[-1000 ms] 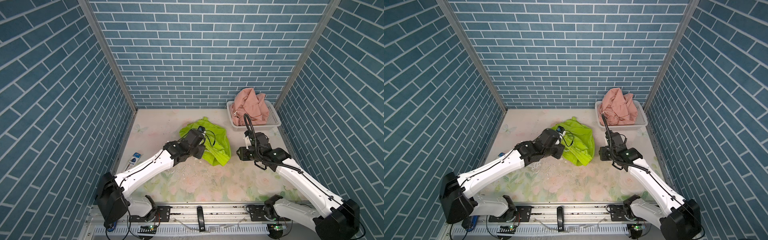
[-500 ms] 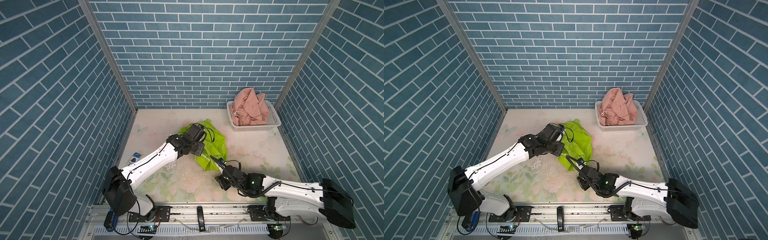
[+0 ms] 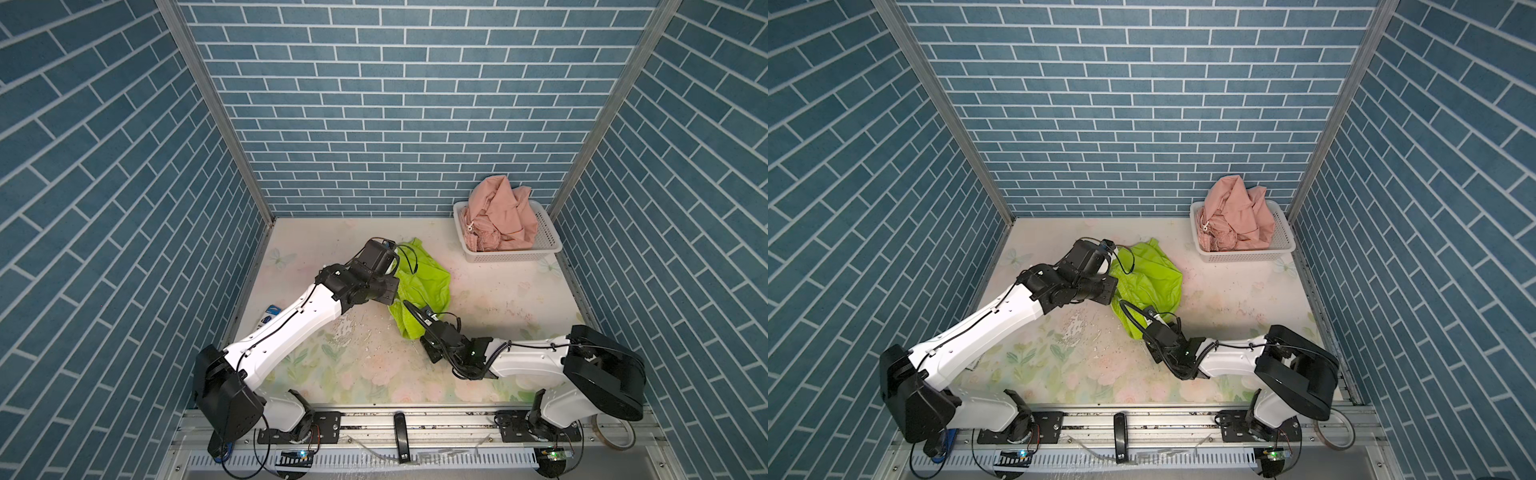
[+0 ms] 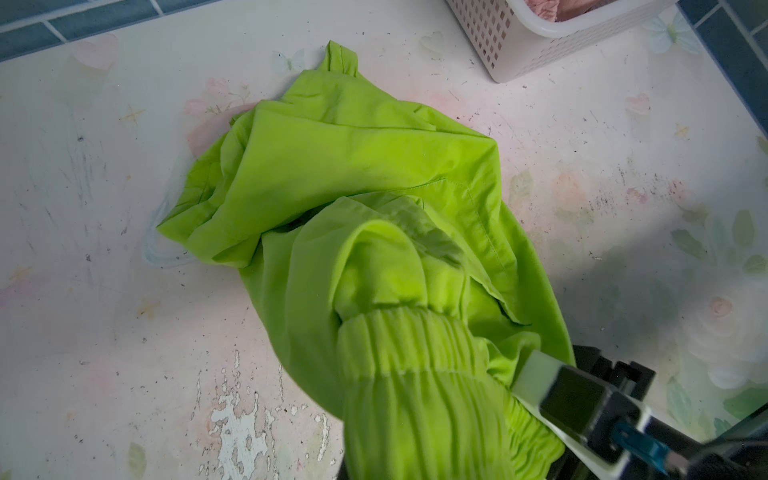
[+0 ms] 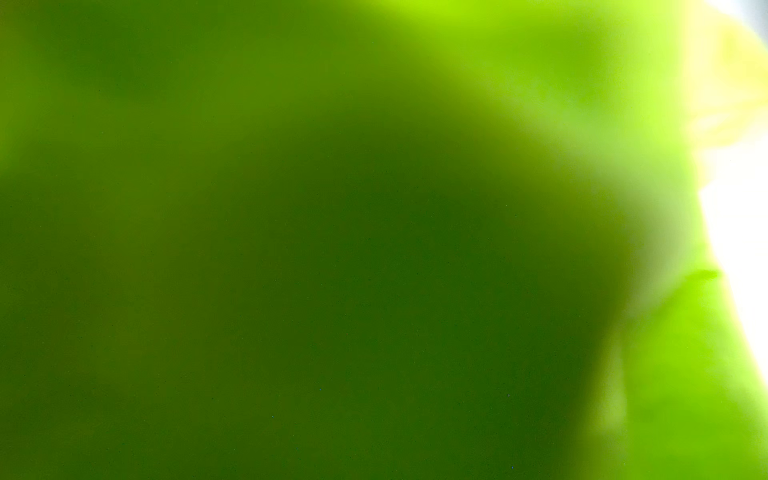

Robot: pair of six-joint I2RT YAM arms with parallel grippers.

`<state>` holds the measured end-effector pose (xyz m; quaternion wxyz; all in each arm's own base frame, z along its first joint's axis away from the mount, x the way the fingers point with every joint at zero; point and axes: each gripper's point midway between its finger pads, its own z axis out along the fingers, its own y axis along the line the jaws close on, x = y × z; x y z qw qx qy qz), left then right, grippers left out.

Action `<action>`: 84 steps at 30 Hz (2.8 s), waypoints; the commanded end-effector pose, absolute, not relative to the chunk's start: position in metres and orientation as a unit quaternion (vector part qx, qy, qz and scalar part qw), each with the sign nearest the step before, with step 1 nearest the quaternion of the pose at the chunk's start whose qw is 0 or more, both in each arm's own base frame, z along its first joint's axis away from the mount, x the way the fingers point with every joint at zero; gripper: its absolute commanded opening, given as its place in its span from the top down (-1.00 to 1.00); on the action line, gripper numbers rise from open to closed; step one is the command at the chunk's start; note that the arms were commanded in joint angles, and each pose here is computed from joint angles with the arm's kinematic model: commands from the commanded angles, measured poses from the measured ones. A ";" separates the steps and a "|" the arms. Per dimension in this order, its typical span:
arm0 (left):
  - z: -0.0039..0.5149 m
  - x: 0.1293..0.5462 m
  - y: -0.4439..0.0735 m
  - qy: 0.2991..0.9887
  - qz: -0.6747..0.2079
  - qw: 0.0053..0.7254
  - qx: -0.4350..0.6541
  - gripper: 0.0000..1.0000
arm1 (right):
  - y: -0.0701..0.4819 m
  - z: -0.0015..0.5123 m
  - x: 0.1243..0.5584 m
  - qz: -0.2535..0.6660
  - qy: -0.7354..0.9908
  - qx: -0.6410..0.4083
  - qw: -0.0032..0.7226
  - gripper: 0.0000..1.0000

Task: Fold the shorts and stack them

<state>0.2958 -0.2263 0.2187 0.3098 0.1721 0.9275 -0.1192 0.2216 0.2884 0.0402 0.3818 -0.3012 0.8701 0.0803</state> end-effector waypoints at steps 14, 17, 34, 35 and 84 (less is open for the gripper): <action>0.247 0.301 -0.155 0.938 -0.044 0.318 0.129 1.00 | 0.268 0.107 0.229 0.126 0.890 -0.270 0.344 1.00; 0.263 0.303 -0.123 0.945 0.008 0.306 0.118 1.00 | 0.242 0.147 0.226 0.097 0.903 -0.267 0.323 1.00; 0.409 0.269 -0.082 0.920 0.064 0.344 0.176 0.97 | 0.214 0.392 0.245 0.050 0.831 -0.298 0.468 1.00; 0.405 0.268 -0.080 0.922 0.067 0.338 0.174 0.92 | 0.216 0.388 0.243 0.051 0.837 -0.304 0.452 1.00; 0.155 0.352 -0.065 0.984 -0.035 0.177 -0.005 1.00 | 0.333 0.154 0.294 0.052 0.734 -0.489 0.468 -0.27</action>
